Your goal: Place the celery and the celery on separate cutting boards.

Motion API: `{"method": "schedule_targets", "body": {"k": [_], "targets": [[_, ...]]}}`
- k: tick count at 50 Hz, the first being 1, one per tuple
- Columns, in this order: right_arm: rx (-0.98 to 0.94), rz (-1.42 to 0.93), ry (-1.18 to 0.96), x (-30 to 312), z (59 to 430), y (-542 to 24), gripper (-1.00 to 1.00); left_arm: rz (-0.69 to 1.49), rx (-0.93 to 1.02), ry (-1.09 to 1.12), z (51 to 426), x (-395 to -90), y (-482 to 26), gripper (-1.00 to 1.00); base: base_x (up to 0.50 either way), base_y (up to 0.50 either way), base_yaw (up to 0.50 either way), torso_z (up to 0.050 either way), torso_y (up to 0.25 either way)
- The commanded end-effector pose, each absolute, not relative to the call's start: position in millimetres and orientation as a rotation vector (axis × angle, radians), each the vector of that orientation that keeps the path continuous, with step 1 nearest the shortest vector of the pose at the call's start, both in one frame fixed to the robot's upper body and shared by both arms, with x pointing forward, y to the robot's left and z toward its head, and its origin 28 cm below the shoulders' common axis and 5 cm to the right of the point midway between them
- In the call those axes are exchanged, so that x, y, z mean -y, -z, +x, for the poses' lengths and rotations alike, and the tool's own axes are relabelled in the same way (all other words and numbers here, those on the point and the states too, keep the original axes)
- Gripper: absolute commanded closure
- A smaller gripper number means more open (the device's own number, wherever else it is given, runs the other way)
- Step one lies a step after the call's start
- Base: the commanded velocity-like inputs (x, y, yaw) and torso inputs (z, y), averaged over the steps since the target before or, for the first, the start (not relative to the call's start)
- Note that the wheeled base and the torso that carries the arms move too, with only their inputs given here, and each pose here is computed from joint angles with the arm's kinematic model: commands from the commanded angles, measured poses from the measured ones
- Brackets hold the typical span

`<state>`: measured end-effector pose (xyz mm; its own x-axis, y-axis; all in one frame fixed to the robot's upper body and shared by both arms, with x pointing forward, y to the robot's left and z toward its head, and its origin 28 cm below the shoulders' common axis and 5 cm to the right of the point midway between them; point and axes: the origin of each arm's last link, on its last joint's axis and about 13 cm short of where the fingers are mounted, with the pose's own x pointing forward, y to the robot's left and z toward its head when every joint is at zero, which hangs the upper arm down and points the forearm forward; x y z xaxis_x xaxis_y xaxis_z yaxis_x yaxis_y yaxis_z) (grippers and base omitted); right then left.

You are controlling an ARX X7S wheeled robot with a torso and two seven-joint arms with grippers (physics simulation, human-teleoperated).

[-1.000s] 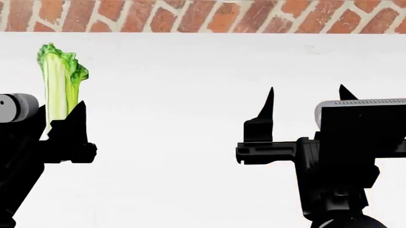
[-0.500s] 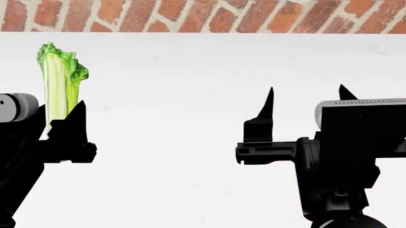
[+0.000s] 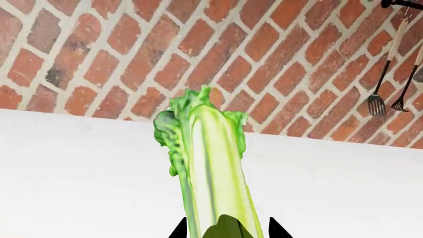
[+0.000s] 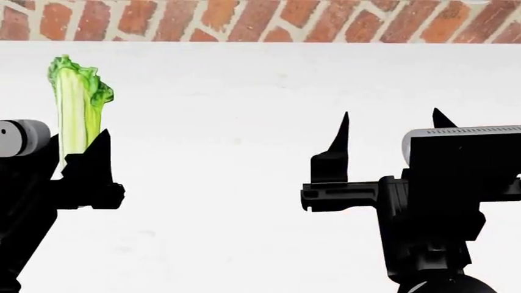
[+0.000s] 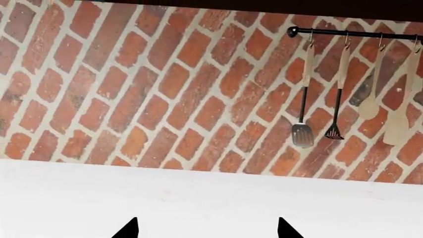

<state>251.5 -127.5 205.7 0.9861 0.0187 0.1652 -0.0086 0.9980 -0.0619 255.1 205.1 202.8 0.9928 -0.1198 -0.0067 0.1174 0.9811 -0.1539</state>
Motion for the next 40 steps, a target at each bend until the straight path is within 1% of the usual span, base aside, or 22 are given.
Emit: {"method": "schedule_targets", "body": {"k": [1, 40], "targets": [[0.172, -0.053, -0.013, 127.6, 250.3, -206.9, -1.00, -0.169, 0.001, 0.112, 255.1, -205.6, -206.9, 1.00, 0.00, 0.50, 0.00, 0.000, 0.000], [0.174, -0.049, -0.017, 127.0, 250.8, -206.0, -1.00, -0.168, -0.003, 0.112, 255.4, -206.6, -206.1, 1.00, 0.00, 0.50, 0.00, 0.000, 0.001]]}}
